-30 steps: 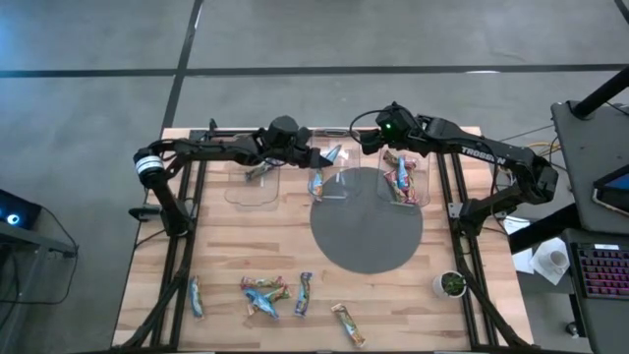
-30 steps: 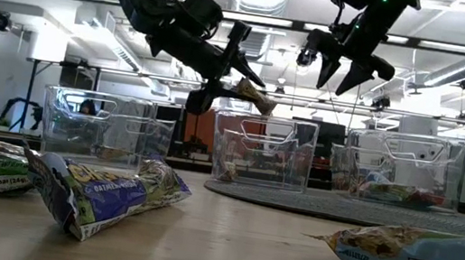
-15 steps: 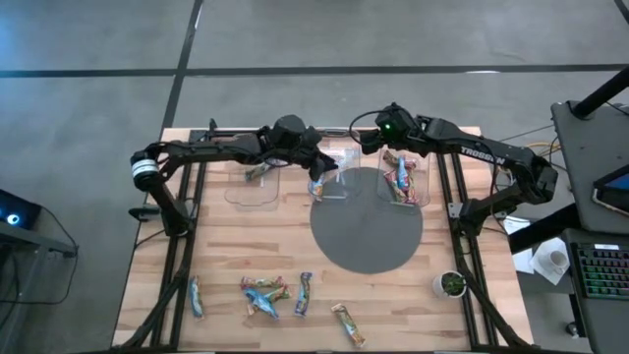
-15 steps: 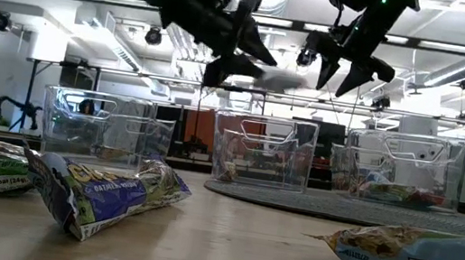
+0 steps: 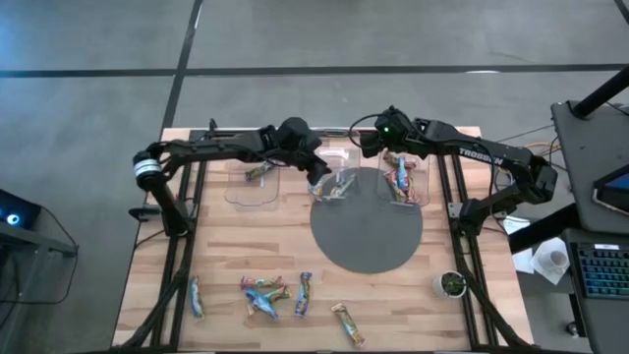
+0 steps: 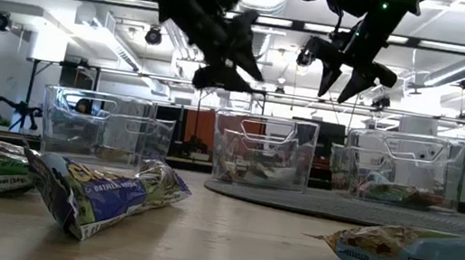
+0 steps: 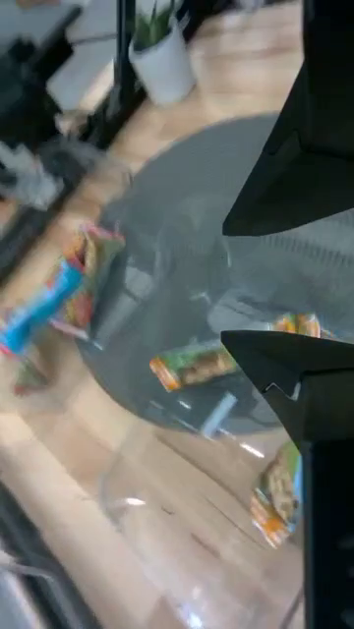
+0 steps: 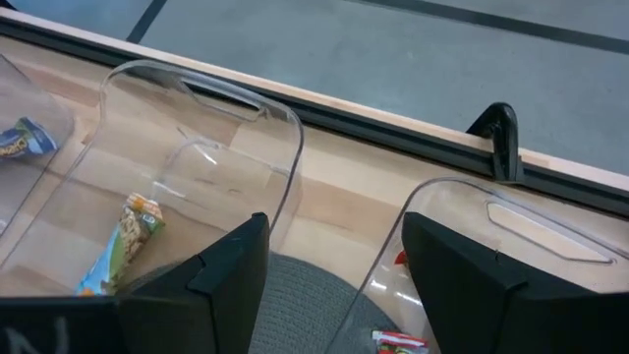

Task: Pick and place Granola Bars by type
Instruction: Put the yellow granola bar into the middle transparent bin

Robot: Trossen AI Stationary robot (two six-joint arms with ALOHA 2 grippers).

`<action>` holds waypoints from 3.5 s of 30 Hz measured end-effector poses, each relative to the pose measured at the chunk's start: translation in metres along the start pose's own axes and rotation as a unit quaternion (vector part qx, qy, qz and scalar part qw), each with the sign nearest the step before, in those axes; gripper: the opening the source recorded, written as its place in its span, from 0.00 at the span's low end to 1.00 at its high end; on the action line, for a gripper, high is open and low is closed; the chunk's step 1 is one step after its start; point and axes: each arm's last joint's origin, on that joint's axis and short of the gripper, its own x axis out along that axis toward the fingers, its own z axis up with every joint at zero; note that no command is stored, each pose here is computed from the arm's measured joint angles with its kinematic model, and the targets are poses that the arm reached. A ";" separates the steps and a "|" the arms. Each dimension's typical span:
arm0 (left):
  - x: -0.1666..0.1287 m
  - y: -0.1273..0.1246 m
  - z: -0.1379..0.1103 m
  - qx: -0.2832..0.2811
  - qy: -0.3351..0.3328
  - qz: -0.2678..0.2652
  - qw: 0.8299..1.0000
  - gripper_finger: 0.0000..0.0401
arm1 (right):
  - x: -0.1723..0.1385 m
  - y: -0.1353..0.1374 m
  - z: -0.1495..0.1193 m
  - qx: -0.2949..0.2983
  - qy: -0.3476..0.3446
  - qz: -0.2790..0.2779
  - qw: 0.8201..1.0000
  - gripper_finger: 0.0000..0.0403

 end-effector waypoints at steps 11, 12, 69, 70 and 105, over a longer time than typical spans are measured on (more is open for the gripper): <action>-0.071 -0.036 -0.006 0.103 0.021 0.060 0.993 0.37 | -0.011 0.023 -0.006 -0.052 -0.028 0.053 0.997 0.56; -0.076 -0.036 -0.007 0.107 0.022 0.078 0.991 0.37 | -0.012 0.026 -0.007 -0.052 -0.030 0.059 0.996 0.56; -0.179 -0.016 -0.127 0.047 -0.008 0.114 0.992 0.37 | -0.120 0.236 -0.350 -0.089 0.391 0.143 0.905 0.56; -0.179 -0.016 -0.128 0.047 -0.007 0.114 0.992 0.37 | -0.121 0.235 -0.355 -0.090 0.391 0.124 0.908 0.56; -0.184 -0.020 -0.132 0.024 -0.005 0.105 0.994 0.37 | -0.109 0.238 -0.400 -0.145 0.398 0.010 0.906 0.43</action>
